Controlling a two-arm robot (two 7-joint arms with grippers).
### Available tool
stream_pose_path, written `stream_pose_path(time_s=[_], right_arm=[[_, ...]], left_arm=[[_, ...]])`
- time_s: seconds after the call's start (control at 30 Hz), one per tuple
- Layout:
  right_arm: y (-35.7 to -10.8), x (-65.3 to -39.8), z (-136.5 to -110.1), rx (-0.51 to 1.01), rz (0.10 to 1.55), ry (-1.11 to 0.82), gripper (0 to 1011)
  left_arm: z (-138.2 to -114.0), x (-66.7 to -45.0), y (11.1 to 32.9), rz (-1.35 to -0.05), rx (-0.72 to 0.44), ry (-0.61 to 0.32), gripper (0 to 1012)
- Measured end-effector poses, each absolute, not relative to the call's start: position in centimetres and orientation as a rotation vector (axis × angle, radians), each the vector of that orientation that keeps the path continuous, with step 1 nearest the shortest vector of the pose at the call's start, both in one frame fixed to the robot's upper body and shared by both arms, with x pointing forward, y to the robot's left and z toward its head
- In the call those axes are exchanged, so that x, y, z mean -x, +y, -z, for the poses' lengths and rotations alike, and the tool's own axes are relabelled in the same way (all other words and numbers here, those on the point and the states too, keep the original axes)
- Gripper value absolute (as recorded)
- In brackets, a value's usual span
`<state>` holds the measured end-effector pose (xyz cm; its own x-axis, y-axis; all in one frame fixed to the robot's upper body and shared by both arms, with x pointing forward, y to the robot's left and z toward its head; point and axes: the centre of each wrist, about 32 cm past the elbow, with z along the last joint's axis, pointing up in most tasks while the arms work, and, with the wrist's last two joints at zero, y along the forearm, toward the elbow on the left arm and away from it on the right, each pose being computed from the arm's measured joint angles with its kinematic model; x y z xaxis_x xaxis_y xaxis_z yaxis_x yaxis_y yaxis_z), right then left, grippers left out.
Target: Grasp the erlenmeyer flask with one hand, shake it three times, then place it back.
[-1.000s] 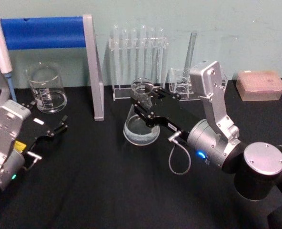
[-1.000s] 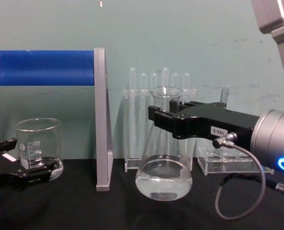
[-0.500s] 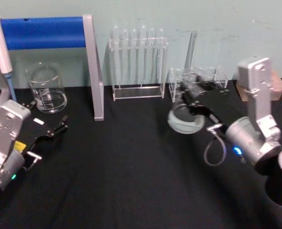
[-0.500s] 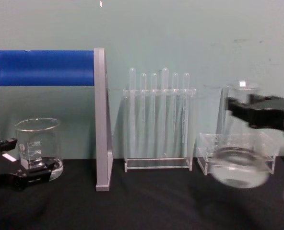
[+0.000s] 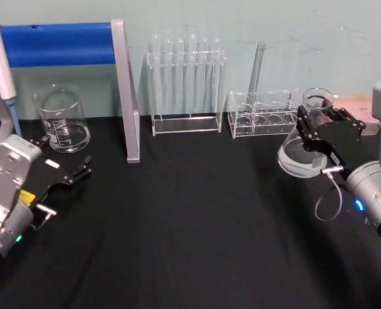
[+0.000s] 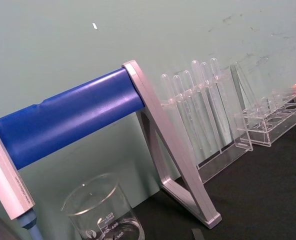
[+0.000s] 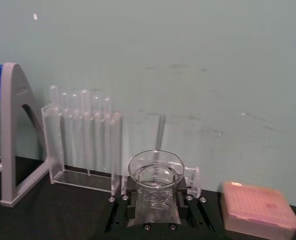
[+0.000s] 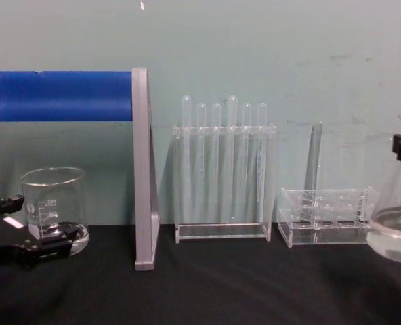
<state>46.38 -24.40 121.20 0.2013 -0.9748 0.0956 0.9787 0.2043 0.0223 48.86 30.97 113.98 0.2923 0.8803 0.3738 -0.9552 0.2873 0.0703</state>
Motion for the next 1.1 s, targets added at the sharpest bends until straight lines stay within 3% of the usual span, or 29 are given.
stream_pose_path(time_s=[0.13, 0.7, 0.93, 1.1], right_arm=[[-23.7, -46.8, -121.1, 0.051, 1.321, -0.094, 453], [-17.0, -49.7, -120.8, 0.050, 0.871, -0.089, 452], [-17.1, -49.9, -120.7, 0.041, 0.864, -0.084, 453], [-19.0, -49.3, -120.8, 0.034, 0.959, -0.084, 452]], left_arm=[[-114.0, -48.9, 31.0, -1.248, -0.304, -0.285, 1001], [-114.0, -48.9, 31.0, -1.248, -0.304, -0.285, 1001], [-114.0, -48.9, 31.0, -1.248, -0.305, -0.285, 1001], [-114.0, -48.9, 31.0, -1.248, -0.304, -0.285, 1001]])
